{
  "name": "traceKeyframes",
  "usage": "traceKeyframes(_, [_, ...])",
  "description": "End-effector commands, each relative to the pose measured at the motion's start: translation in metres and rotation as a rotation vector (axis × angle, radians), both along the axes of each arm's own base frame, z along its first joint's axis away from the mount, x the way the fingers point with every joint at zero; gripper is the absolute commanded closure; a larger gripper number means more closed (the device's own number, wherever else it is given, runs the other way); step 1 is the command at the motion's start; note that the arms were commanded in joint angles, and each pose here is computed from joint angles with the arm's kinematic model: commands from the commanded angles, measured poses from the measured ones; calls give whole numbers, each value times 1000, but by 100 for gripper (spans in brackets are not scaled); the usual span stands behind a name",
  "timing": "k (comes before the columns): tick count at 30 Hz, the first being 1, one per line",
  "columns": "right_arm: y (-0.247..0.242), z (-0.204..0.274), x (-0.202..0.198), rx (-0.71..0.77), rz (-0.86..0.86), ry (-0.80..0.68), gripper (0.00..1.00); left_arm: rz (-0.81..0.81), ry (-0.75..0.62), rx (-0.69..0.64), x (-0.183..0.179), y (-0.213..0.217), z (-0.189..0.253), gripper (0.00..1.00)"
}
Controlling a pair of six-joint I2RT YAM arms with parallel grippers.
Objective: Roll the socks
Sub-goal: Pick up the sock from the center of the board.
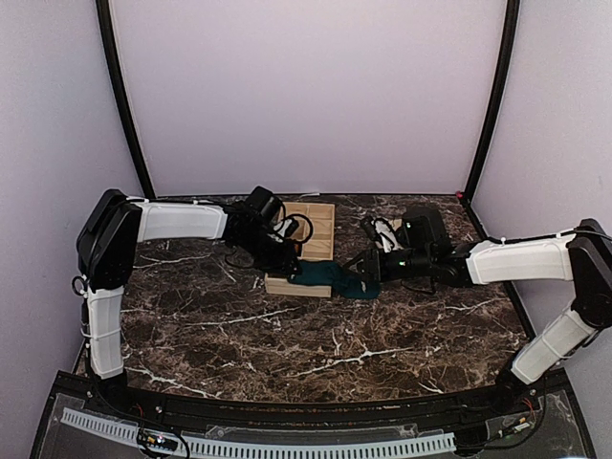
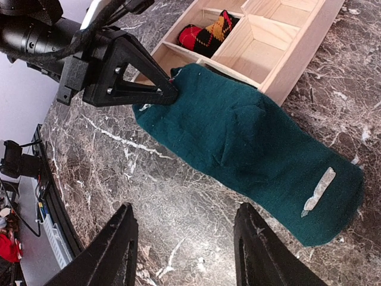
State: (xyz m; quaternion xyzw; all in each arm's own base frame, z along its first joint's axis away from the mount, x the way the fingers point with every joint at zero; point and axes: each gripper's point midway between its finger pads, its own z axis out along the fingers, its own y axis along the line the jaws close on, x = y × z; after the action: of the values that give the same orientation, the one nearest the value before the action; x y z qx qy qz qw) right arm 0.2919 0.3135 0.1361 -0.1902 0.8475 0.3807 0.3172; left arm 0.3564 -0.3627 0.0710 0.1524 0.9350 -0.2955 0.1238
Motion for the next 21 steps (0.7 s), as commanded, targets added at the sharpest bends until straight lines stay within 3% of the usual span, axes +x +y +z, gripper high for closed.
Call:
traceKeyframes(1, [1, 13, 1, 17, -10, -39, 50, -12, 20, -4, -8, -1, -2, 96])
traceKeyframes(2, [0, 14, 2, 18, -11, -40, 50, -11, 13, -10, -7, -1, 1, 100])
traceKeyframes(10, [-1, 17, 2, 18, -16, -48, 50, 17, -62, -44, 4, -4, 32, 100])
traceKeyframes(21, [-2, 23, 1, 38, -21, -71, 50, 97, -209, -123, 7, 1, 115, 100])
